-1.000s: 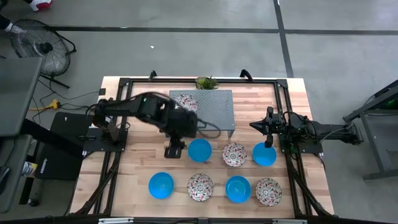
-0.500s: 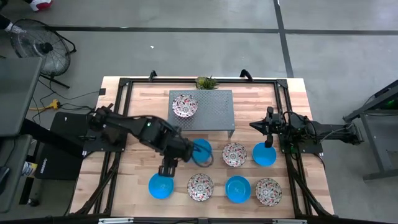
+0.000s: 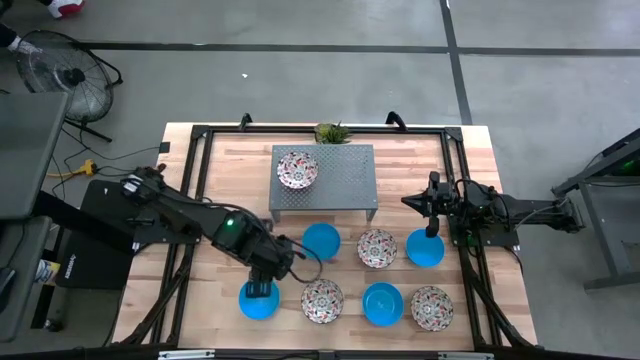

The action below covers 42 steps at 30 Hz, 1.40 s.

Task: Pick & Place Mini bowls
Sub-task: Put the blue bowl on the shelf

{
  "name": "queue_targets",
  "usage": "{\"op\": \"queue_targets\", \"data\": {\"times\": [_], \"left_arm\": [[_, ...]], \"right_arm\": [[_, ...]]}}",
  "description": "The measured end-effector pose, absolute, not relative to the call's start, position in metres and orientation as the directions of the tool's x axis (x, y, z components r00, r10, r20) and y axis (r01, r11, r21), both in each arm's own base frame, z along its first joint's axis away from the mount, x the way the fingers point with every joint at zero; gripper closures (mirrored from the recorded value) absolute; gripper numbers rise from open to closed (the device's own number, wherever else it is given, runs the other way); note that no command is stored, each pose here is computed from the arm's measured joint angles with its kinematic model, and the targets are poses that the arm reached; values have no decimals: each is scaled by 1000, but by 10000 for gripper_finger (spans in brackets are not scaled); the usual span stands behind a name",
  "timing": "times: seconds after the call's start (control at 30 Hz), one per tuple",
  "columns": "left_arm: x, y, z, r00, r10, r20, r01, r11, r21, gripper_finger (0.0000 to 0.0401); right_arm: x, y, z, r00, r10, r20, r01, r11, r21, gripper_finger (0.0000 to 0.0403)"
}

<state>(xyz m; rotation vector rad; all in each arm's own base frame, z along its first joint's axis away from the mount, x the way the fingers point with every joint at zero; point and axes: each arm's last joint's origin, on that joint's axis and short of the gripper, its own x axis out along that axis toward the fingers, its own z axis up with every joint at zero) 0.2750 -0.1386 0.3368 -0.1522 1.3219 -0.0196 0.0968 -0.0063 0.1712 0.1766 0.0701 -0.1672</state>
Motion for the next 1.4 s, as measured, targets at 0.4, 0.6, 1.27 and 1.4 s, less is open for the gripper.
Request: {"op": "queue_targets", "data": {"times": [0.4,0.6,1.27,1.4], "left_arm": [[236,-141,261,216,-186,-959,-248,939,-238,197],[231,-142,229,190,-242,-951,-304,907,-292,197],[222,-138,190,146,-230,-962,-367,891,-269,197],[227,-141,181,142,-231,-962,-362,893,-268,197]], "right_arm": [[97,-6,171,984,-160,-83,172,971,169,402],[97,-6,171,984,-160,-83,172,971,169,402],[97,-6,171,983,-159,-90,172,971,168,402],[97,-6,171,983,-159,-90,173,971,168,402]]}}
